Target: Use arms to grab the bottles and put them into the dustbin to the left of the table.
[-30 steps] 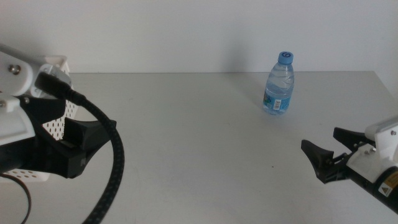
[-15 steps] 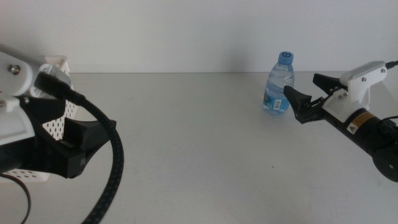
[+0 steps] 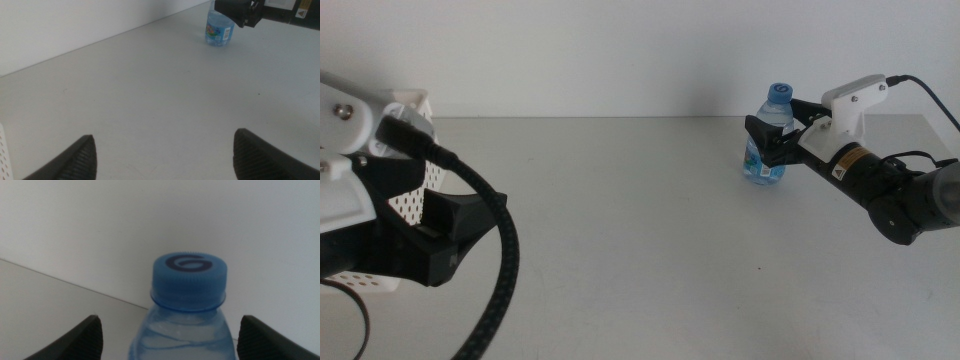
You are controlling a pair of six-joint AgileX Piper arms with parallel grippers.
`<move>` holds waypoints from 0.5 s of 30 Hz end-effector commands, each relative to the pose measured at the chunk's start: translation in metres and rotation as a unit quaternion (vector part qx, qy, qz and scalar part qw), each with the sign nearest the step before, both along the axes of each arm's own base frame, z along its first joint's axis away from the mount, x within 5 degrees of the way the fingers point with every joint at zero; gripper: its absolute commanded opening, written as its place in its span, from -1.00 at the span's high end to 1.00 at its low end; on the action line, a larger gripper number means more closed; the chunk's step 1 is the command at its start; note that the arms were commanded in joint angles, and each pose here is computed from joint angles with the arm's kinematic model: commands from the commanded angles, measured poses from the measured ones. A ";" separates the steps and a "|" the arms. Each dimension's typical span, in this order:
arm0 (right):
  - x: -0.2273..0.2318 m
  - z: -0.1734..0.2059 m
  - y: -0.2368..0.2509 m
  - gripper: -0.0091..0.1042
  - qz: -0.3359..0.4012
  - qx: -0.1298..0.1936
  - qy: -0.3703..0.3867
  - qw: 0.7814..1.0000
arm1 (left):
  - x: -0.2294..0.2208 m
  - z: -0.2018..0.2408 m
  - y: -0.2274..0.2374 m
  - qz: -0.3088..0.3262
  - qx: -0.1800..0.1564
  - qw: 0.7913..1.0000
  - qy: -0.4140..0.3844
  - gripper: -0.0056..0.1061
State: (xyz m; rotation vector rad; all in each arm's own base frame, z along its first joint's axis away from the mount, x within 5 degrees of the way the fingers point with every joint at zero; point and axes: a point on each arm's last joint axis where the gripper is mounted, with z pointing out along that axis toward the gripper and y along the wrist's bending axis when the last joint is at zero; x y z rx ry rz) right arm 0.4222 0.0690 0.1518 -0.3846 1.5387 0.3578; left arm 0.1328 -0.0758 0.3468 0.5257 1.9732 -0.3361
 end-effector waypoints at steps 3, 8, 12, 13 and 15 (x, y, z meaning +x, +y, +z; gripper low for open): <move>0.017 0.022 -0.002 -0.82 -0.024 0.029 -0.048 0.998 | 0.001 0.015 -0.002 -0.002 -0.028 0.999 -0.041 -0.78; 0.024 0.010 -0.001 -0.68 -0.040 0.033 -0.025 0.998 | 0.001 0.015 -0.002 -0.002 -0.028 0.999 -0.041 -0.78; 0.023 0.007 0.008 0.11 -0.027 0.011 -0.018 0.999 | 0.001 0.015 -0.002 -0.002 -0.028 0.999 -0.041 -0.78; 0.021 0.009 0.011 0.44 -0.016 0.006 -0.021 1.000 | 0.001 0.015 -0.002 -0.002 -0.028 0.999 -0.041 -0.78; 0.017 0.017 0.024 0.87 0.015 0.004 -0.028 0.999 | 0.001 0.015 -0.002 -0.002 -0.028 0.999 -0.041 -0.78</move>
